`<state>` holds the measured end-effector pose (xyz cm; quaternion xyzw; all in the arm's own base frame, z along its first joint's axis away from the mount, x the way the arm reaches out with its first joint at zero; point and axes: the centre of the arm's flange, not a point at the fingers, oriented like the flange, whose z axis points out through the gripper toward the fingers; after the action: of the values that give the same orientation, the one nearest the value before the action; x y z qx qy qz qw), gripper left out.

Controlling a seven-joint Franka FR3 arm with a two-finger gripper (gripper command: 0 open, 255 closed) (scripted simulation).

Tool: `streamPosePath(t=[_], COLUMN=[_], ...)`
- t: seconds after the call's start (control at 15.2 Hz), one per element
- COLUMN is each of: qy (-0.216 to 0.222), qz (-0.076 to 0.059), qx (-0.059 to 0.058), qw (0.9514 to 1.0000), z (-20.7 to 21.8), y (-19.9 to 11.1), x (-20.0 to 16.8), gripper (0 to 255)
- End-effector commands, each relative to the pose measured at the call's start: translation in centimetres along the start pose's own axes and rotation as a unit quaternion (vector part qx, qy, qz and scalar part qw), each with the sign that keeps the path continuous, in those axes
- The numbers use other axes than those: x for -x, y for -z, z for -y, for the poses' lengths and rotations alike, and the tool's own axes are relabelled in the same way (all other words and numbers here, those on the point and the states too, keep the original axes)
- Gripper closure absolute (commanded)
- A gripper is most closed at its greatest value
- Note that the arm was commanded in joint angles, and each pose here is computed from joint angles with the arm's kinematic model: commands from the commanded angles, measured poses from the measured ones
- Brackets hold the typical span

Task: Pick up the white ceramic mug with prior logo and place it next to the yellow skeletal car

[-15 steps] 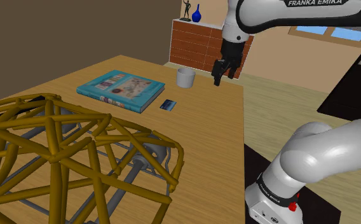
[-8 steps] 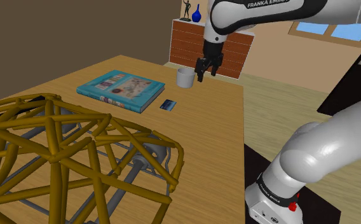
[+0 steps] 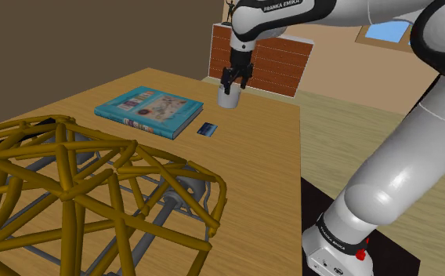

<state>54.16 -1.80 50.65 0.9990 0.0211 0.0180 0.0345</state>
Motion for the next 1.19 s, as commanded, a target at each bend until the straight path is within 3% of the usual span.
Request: streamPosePath(t=[0.0,0.26,0.73,1.12], qy=[0.002,0.007,0.007,0.007], qz=[-0.002,-0.006,-0.006,-0.006], qx=[-0.004,-0.012,-0.012,-0.012], qw=[1.0000,0.9999,0.9999,0.9999], z=[-0.2,-0.7,-0.6,-0.6], y=[-0.7,-2.0,-5.7,-6.0], x=[-2.4,-7.3,-7.3,-7.3], gripper=[0,0,0,0])
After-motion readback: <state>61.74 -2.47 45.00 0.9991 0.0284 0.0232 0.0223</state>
